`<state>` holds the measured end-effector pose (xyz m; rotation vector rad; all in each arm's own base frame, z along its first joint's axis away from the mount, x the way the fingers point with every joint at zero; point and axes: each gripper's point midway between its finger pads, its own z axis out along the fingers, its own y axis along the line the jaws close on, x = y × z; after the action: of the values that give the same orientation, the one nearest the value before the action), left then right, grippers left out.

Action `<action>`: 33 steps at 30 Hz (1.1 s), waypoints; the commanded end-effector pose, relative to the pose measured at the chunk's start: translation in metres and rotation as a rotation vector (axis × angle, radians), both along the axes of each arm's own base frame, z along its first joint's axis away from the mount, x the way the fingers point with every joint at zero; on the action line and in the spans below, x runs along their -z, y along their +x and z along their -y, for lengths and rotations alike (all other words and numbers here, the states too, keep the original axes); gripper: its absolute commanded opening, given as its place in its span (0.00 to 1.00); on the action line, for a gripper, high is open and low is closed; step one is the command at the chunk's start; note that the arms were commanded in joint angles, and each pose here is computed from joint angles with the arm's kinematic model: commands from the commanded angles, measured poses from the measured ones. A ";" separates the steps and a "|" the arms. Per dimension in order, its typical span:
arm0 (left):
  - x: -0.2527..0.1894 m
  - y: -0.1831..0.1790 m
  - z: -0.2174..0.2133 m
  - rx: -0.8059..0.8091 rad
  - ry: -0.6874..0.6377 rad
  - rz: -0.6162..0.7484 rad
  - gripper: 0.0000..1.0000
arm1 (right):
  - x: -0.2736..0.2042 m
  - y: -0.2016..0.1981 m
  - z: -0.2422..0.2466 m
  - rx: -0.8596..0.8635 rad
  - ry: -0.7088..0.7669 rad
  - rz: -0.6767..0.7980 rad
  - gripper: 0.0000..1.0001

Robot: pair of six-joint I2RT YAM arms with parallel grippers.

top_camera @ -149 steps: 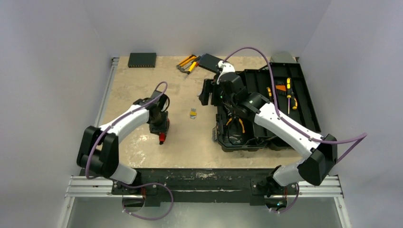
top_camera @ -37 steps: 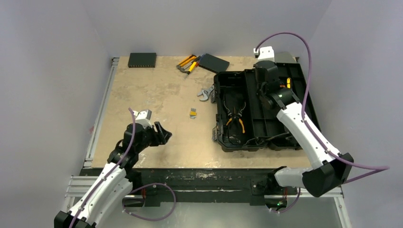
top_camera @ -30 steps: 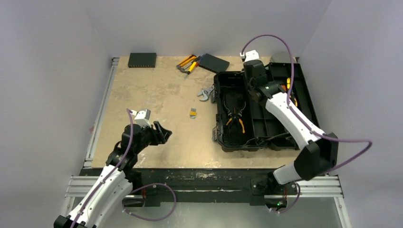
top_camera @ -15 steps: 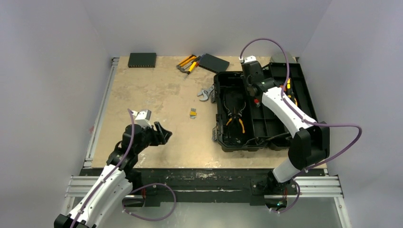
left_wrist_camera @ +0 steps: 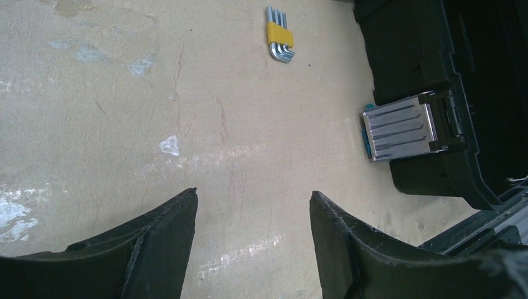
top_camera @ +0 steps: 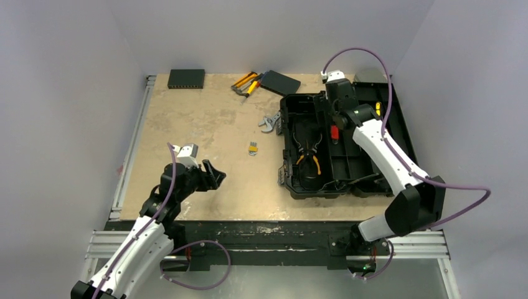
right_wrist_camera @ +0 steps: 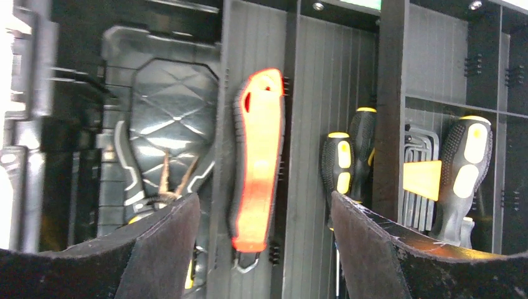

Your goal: Pack the tool kit

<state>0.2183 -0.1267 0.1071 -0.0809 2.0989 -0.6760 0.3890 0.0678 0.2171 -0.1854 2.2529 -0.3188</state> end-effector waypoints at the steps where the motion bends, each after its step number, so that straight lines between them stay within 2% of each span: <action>1: -0.009 0.006 0.003 0.014 0.000 0.051 0.65 | -0.029 -0.009 -0.036 -0.139 0.183 0.031 0.74; 3: -0.009 0.007 0.003 0.012 -0.001 0.050 0.65 | -0.023 -0.018 -0.060 -0.222 0.247 -0.003 0.73; 8: -0.010 0.012 0.006 0.011 -0.004 0.038 0.65 | -0.011 -0.035 -0.112 -0.262 0.258 -0.010 0.70; 11: -0.013 0.017 0.005 -0.009 0.010 -0.007 0.65 | -0.002 -0.042 -0.157 -0.283 0.369 -0.015 0.65; 17: -0.027 0.026 0.004 -0.035 0.011 -0.009 0.65 | 0.014 -0.047 -0.216 -0.149 0.428 0.037 0.68; 21: -0.020 0.026 0.001 -0.051 0.017 -0.015 0.64 | 0.032 -0.041 -0.247 -0.049 0.516 0.019 0.68; 24: -0.017 0.026 -0.004 -0.063 0.038 0.003 0.64 | 0.044 -0.033 -0.253 0.048 0.518 0.034 0.70; 28: -0.018 0.025 -0.007 -0.067 0.047 0.033 0.64 | 0.050 -0.019 -0.263 0.087 0.501 0.042 0.72; 33: -0.013 0.024 -0.010 -0.081 0.057 0.040 0.63 | 0.055 -0.002 -0.263 0.279 0.489 0.074 0.72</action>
<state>0.2374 -0.1190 0.1161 -0.1333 2.1060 -0.5909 0.3688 0.3370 0.1371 0.1381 2.3049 0.1423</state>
